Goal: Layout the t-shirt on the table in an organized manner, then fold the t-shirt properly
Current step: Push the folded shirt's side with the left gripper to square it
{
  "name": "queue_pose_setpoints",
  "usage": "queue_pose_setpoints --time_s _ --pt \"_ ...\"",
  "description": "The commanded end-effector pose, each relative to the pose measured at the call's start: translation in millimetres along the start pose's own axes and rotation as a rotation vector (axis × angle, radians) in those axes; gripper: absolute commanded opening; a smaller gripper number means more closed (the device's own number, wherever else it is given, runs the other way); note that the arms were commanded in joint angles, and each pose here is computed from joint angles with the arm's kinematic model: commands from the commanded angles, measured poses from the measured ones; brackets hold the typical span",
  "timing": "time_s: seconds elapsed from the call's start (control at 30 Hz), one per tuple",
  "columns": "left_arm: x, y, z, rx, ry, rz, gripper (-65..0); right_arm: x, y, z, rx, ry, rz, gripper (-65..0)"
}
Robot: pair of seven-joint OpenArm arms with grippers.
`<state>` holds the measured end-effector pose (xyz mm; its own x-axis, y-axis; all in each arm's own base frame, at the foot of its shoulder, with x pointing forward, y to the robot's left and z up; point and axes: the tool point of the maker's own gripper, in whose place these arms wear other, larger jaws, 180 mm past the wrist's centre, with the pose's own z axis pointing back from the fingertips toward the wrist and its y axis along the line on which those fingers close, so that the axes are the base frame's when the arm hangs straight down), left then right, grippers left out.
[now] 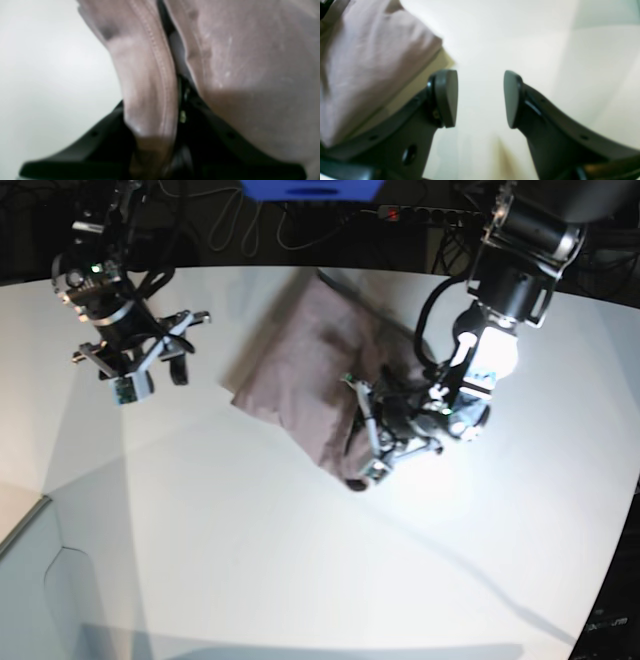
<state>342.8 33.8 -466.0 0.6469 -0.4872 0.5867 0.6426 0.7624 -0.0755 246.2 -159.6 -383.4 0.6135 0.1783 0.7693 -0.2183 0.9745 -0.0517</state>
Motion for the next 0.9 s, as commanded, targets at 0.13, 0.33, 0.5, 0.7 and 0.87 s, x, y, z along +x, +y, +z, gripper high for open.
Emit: queue_pose_setpoints --time_s 0.13,0.33,0.5,0.7,0.87 --pt "40 -22 -10 0.001 0.04 -0.289 -65.0 2 -27 12 -0.077 -0.036 -0.046 -35.6" --pt "61 -64 -33 -0.059 0.065 -0.479 -65.0 -18 -59 29 -0.199 -0.015 -0.148 -35.6" --pt "69 -92 -44 -0.13 -0.039 -0.524 -65.0 -31 -75 40 -0.262 0.004 -0.193 -35.6" --pt "75 -110 -46 -0.161 -0.061 -0.58 -65.0 -46 -82 50 -0.293 0.034 -0.209 -35.6" --pt "83 -118 -45 -0.168 -0.065 -0.645 -65.0 -47 -81 50 -0.292 0.037 -0.213 -35.6"
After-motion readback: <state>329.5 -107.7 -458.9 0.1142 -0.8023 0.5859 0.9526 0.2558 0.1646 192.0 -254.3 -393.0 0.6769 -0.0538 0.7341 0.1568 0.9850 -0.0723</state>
